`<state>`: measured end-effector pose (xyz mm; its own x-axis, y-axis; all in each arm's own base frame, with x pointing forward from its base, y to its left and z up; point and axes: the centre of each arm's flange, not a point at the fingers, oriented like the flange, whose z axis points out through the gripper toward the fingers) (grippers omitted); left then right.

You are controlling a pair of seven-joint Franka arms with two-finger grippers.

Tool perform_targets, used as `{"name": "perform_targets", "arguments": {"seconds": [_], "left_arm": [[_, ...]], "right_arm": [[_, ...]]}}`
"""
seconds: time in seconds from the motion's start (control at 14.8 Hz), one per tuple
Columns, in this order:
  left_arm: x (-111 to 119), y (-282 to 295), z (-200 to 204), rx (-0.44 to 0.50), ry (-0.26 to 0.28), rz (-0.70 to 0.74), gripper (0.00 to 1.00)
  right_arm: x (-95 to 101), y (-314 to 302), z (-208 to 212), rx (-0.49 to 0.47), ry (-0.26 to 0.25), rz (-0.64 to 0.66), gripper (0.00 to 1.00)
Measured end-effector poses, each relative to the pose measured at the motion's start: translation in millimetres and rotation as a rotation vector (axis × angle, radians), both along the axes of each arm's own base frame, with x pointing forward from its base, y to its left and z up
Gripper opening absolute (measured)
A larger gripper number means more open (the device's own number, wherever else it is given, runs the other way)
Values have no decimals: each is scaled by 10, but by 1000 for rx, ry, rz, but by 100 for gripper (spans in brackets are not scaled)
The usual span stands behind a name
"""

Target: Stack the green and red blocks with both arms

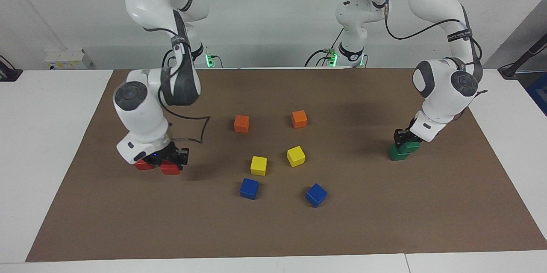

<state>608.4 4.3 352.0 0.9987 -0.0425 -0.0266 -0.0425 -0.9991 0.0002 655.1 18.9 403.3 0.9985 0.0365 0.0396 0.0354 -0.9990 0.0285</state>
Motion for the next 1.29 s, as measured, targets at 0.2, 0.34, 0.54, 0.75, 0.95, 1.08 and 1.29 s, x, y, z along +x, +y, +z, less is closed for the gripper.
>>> {"name": "perform_targets", "arguments": {"seconds": [0.2, 0.34, 0.54, 0.75, 0.95, 1.08, 1.29], "left_arm": [[-8, -41, -30, -2, -4, -7, 55], [-5, -45, -36, -2, -10, -7, 55], [-1, -48, -42, -3, -27, -8, 55], [-9, -46, -42, -3, -27, -7, 55], [-51, -32, -112, -2, -9, -5, 79], [-72, -20, -111, -1, 6, -3, 99], [-103, -7, 95, 5, 24, -1, 100]], "right_arm": [[-507, -693, -24, 5, -28, 97, 54], [-660, -921, -213, -5, -62, 142, 54], [-711, -938, -421, -12, -79, 154, 54], [-665, -908, -565, -18, -95, 160, 54], [-636, -912, -642, -22, -103, 160, 54], [-633, -913, -644, -22, -105, 160, 54], [-634, -913, -644, -22, -106, 160, 54]]}}
